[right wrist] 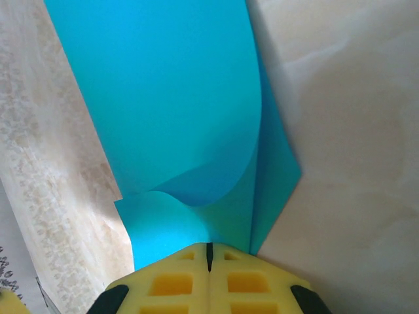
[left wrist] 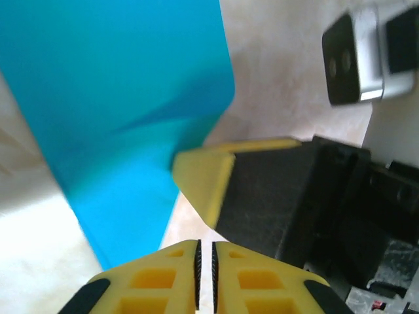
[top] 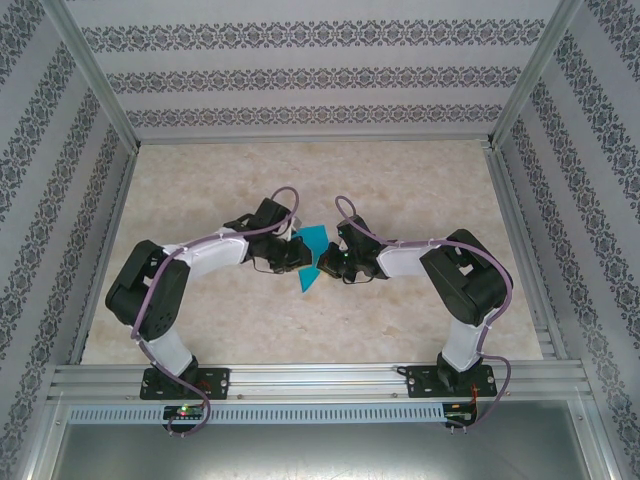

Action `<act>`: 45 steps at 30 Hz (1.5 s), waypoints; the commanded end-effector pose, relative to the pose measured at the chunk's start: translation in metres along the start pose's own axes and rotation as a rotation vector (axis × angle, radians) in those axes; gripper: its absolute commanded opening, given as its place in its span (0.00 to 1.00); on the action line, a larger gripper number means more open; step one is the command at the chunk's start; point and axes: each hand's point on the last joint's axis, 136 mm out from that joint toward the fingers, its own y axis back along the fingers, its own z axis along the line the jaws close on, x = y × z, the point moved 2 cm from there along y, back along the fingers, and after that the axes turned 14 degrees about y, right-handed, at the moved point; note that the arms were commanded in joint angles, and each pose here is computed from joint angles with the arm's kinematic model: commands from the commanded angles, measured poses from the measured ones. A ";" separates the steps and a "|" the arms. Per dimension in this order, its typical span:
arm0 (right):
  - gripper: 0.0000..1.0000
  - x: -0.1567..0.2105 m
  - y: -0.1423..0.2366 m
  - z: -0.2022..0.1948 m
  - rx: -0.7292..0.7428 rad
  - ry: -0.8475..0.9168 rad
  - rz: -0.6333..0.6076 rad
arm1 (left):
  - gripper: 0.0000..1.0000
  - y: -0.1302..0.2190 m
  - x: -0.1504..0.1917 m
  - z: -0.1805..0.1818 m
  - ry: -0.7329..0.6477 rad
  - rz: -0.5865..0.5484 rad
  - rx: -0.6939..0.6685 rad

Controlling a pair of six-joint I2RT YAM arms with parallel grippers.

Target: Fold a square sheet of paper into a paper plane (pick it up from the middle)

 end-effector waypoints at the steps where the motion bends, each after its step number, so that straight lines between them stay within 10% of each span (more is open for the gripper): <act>1: 0.00 0.016 -0.002 -0.035 0.136 -0.057 0.020 | 0.13 -0.010 0.013 0.001 0.030 0.005 -0.003; 45: 0.00 0.018 0.001 -0.030 0.109 -0.046 0.027 | 0.04 -0.029 0.024 0.058 0.093 0.045 -0.187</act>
